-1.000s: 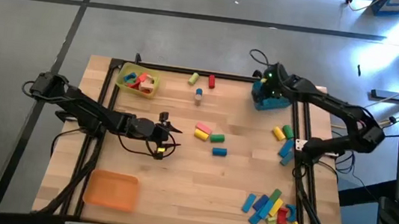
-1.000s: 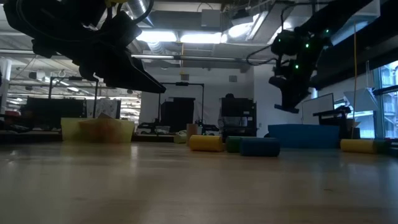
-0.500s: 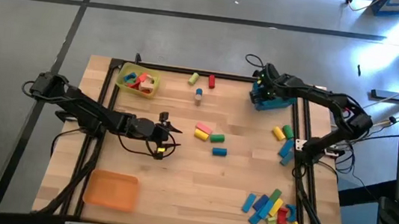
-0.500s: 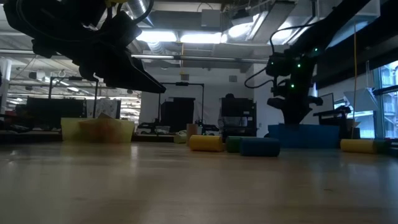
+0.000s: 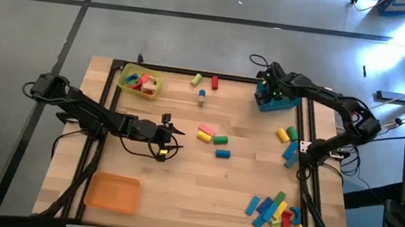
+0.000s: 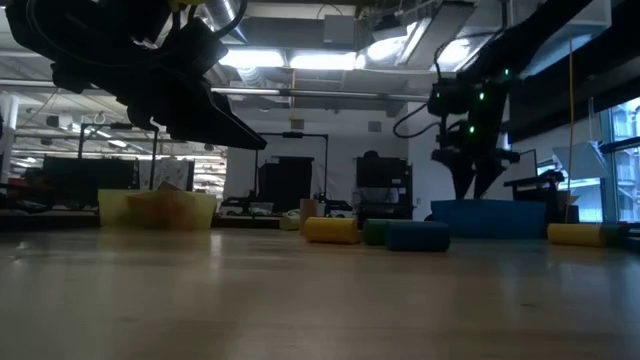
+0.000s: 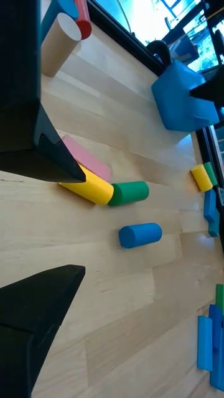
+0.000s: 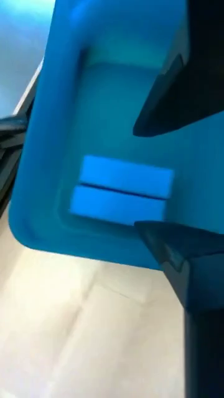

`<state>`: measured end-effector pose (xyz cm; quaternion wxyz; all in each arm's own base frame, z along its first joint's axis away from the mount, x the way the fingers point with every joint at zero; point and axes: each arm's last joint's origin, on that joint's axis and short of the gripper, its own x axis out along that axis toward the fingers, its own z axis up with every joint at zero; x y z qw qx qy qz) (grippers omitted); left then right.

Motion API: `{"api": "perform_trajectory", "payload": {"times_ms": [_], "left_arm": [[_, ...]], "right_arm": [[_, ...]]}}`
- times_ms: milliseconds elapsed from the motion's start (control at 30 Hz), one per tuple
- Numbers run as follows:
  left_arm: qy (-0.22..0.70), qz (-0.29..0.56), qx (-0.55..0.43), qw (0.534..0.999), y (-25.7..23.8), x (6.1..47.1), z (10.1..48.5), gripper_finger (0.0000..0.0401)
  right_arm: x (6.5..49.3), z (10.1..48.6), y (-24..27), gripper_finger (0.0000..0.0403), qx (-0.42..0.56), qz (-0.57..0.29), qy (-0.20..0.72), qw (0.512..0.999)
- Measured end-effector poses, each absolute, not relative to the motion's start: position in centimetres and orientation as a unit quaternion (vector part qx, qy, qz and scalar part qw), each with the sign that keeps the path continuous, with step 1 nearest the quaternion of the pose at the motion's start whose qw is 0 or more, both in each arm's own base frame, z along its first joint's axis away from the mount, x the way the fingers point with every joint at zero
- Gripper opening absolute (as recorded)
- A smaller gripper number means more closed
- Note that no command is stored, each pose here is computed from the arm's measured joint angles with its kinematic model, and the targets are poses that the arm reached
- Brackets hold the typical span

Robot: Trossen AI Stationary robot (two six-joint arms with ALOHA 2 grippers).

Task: Sort blocks by size
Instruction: Put the yellow cylindrical block into the light orange bin

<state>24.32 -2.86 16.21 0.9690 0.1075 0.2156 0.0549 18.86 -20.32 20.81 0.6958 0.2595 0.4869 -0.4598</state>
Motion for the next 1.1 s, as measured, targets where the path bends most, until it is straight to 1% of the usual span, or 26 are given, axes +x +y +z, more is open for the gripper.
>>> {"api": "perform_trajectory", "payload": {"times_ms": [133, 300, 367, 600, 733, 800, 1100], "left_arm": [[0.215, 0.055, 0.107, 0.969, -2.9, 24.3, 16.2, 0.0211], [0.215, 0.055, 0.107, 0.969, -2.9, 24.3, 16.2, 0.0211], [0.215, 0.055, 0.106, 0.969, -2.9, 24.3, 16.2, 0.0211], [0.215, 0.055, 0.106, 0.969, -2.9, 24.3, 16.2, 0.0211], [0.215, 0.055, 0.105, 0.969, -2.9, 24.3, 16.2, 0.0211], [0.215, 0.055, 0.105, 0.969, -2.9, 24.3, 16.2, 0.0211], [0.215, 0.055, 0.105, 0.969, -2.9, 24.3, 16.2, 0.0211]], "right_arm": [[19.3, 23.8, -18.1, 0.0242, 0.234, -0.445, 0.507, 0.700], [19.3, 26.7, -14.4, 0.0236, 0.223, -0.428, 0.517, 0.707], [19.0, 27.3, -13.0, 0.0232, 0.226, -0.423, 0.520, 0.707], [18.1, 28.0, -9.3, 0.0222, 0.229, -0.418, 0.553, 0.684], [18.4, 27.8, -8.0, 0.0220, 0.229, -0.413, 0.559, 0.682], [18.5, 27.1, -7.4, 0.0220, 0.226, -0.409, 0.565, 0.680], [16.8, 21.6, -6.4, 0.0220, 0.235, -0.419, 0.619, 0.621]]}}
